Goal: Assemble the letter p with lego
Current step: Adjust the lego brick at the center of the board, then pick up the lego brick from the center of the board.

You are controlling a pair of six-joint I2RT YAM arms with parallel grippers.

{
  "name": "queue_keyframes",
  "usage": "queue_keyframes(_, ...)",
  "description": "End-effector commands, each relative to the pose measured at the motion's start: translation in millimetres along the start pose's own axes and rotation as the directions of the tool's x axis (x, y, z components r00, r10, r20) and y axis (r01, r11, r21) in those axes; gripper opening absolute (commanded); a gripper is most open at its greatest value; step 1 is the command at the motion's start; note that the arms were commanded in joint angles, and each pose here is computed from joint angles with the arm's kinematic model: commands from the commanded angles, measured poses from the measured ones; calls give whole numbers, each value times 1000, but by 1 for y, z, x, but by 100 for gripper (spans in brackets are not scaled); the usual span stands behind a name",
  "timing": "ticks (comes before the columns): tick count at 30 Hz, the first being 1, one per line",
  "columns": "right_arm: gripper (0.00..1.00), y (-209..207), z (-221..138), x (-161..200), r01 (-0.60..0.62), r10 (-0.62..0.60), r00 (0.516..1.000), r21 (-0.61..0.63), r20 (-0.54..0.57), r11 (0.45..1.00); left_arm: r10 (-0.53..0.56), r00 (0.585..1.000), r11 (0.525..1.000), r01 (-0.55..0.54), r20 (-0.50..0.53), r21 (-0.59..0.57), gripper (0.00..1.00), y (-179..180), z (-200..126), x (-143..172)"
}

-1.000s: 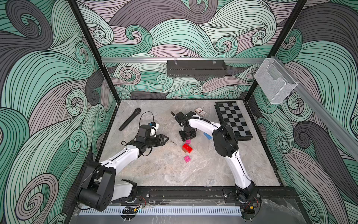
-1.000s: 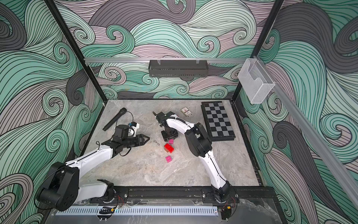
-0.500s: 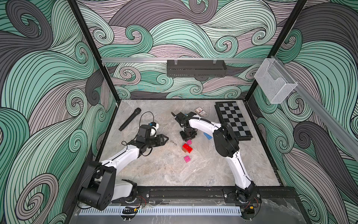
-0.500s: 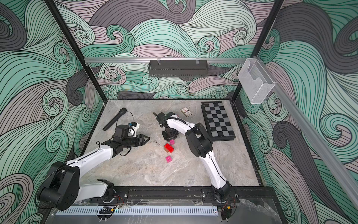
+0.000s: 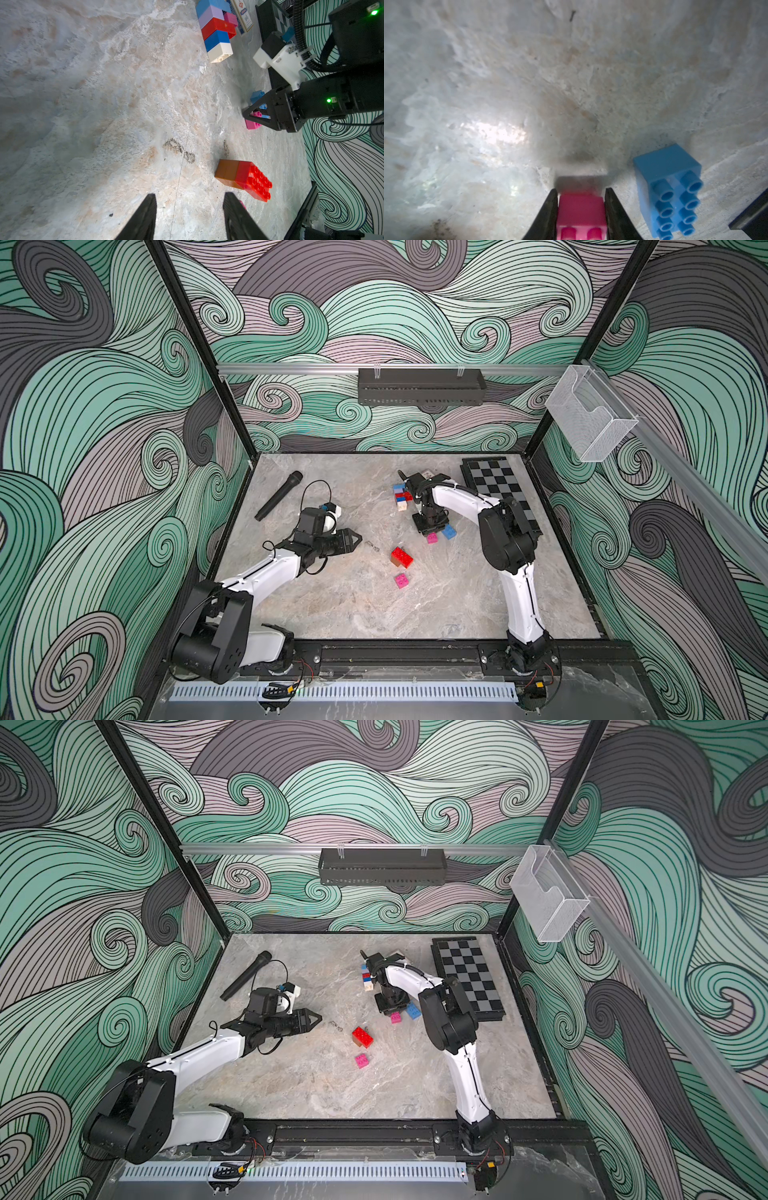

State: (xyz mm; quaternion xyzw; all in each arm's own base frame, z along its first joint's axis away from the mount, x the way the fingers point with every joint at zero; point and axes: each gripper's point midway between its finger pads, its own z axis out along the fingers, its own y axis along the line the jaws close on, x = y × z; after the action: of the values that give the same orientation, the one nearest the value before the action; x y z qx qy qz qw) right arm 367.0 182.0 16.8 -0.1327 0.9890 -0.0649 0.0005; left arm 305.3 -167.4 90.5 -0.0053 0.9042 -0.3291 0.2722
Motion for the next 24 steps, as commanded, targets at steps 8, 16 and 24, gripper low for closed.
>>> queue_keyframes(8,58,0,-15,5,-41,41,998,-2,36,999,25,999,999,-26,32,24,53,-9,-3,-15)
queue_keyframes(16,53,-3,-22,14,-75,75,996,-5,54,997,26,999,999,-27,33,31,53,-10,-4,-14)
queue_keyframes(24,49,2,-17,14,-70,71,996,-26,45,997,26,999,999,-27,34,32,53,-10,-5,-14)
